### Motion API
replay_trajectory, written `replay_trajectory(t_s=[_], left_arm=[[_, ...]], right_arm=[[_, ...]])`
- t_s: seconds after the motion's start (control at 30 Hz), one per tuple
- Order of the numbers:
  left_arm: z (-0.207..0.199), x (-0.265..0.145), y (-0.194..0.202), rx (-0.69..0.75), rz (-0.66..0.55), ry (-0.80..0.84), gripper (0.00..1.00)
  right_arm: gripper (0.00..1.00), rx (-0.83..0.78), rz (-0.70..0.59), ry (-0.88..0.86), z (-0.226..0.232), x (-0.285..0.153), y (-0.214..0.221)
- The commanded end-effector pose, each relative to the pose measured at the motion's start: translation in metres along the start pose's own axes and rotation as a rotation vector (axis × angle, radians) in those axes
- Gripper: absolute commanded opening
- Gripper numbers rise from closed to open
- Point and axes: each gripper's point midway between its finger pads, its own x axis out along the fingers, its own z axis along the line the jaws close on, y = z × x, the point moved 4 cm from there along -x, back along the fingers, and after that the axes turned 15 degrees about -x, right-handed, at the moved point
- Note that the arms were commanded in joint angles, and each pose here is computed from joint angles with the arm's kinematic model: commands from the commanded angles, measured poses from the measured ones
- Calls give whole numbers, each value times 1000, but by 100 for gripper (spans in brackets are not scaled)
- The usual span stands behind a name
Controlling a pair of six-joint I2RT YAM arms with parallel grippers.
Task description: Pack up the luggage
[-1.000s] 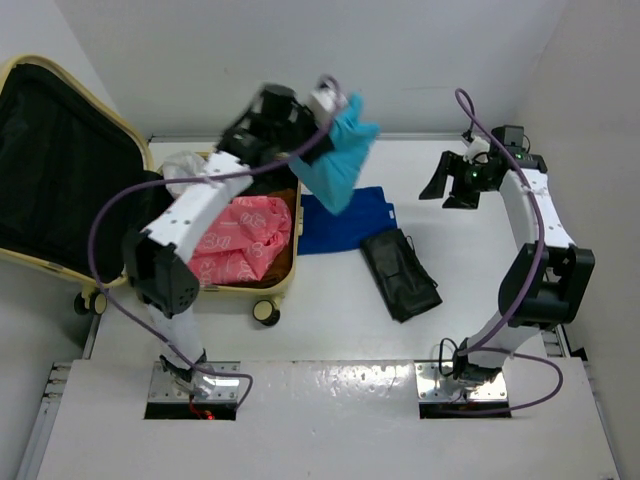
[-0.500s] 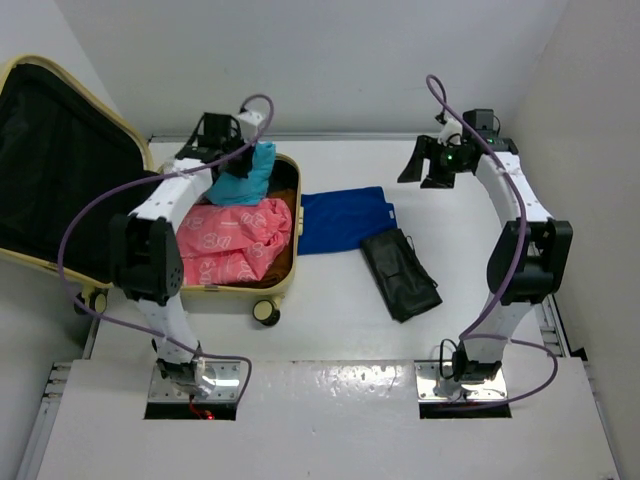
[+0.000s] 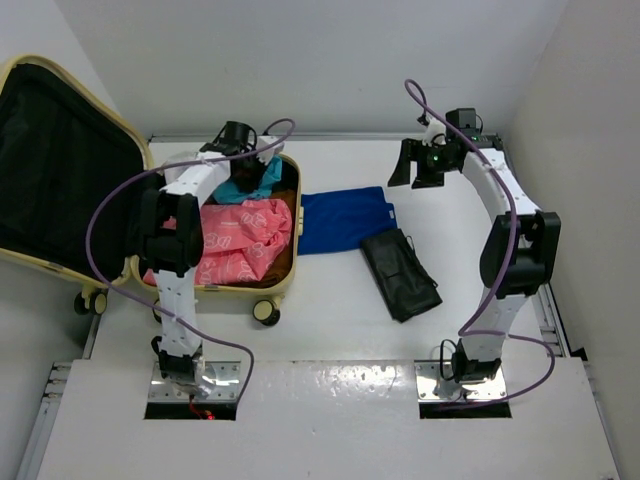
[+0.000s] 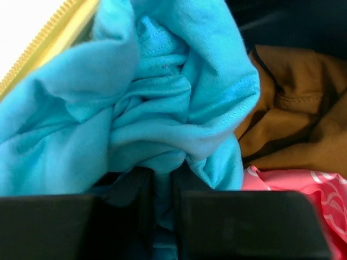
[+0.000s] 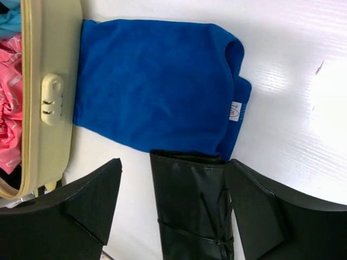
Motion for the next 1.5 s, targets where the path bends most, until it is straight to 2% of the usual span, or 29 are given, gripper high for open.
replay_trajectory(t_s=[0.0, 0.07, 0.1, 0.2, 0.23, 0.27, 0.33, 0.37, 0.47, 0.57, 0.6, 0.63, 0.67, 0.73, 0.87, 0.93, 1.03, 1.1, 1.27, 1.37, 1.47], left_arm=[[-14, 32, 34, -31, 154, 64, 19], [-23, 42, 19, -6, 129, 71, 26], [-28, 45, 15, 26, 122, 79, 26], [-66, 42, 5, 259, 94, 178, 28], [-76, 40, 5, 392, 86, 211, 28], [-97, 42, 20, 473, 120, 252, 28], [-110, 31, 24, 640, 116, 285, 25], [-118, 33, 43, 692, 159, 308, 25], [-119, 31, 60, 786, 205, 302, 25], [-107, 34, 55, 700, 203, 272, 33], [-102, 33, 50, 657, 188, 268, 45], [-97, 30, 43, 612, 170, 260, 52], [-86, 26, 31, 524, 135, 246, 55], [-75, 22, 25, 460, 117, 229, 63], [-41, -6, 1, 260, 24, 184, 65], [-30, -25, -8, 215, -24, 179, 67], [-19, -45, -12, 197, -60, 168, 72], [-15, -64, -22, 207, -113, 169, 72], [-17, -112, -62, 193, -271, 204, 73], [-20, -125, -74, 188, -328, 236, 73], [-29, -110, -84, 136, -347, 248, 68]], right_arm=[[78, -34, -25, 10, -4, -2, -11], [78, -29, -25, 11, -6, 2, -13], [78, -22, -25, 7, -6, 2, -13], [78, -22, -36, 3, -7, 5, -18], [78, -20, -37, 0, -7, 6, -18], [78, -18, -35, 0, -7, 5, -18], [78, -18, -40, 3, -7, 5, -19], [78, -17, -39, 1, -6, 5, -18], [78, -17, -41, -2, -2, 4, -16], [79, -21, -44, 0, 0, 1, -15], [79, -23, -42, -2, 1, 1, -14], [79, -23, -47, 1, 0, -1, -15], [80, -27, -49, 2, 1, -2, -16], [80, -15, -47, 2, 2, -3, -15], [81, -31, -44, 1, 2, -4, -14], [81, -39, -50, 2, 3, -5, -17], [81, -42, -47, 3, 3, -5, -16], [81, -40, -45, 2, 2, -4, -16], [82, -43, -48, 1, 1, -4, -19], [82, -41, -44, 0, 1, -3, -17], [82, -43, -44, -5, 3, -1, -18]])
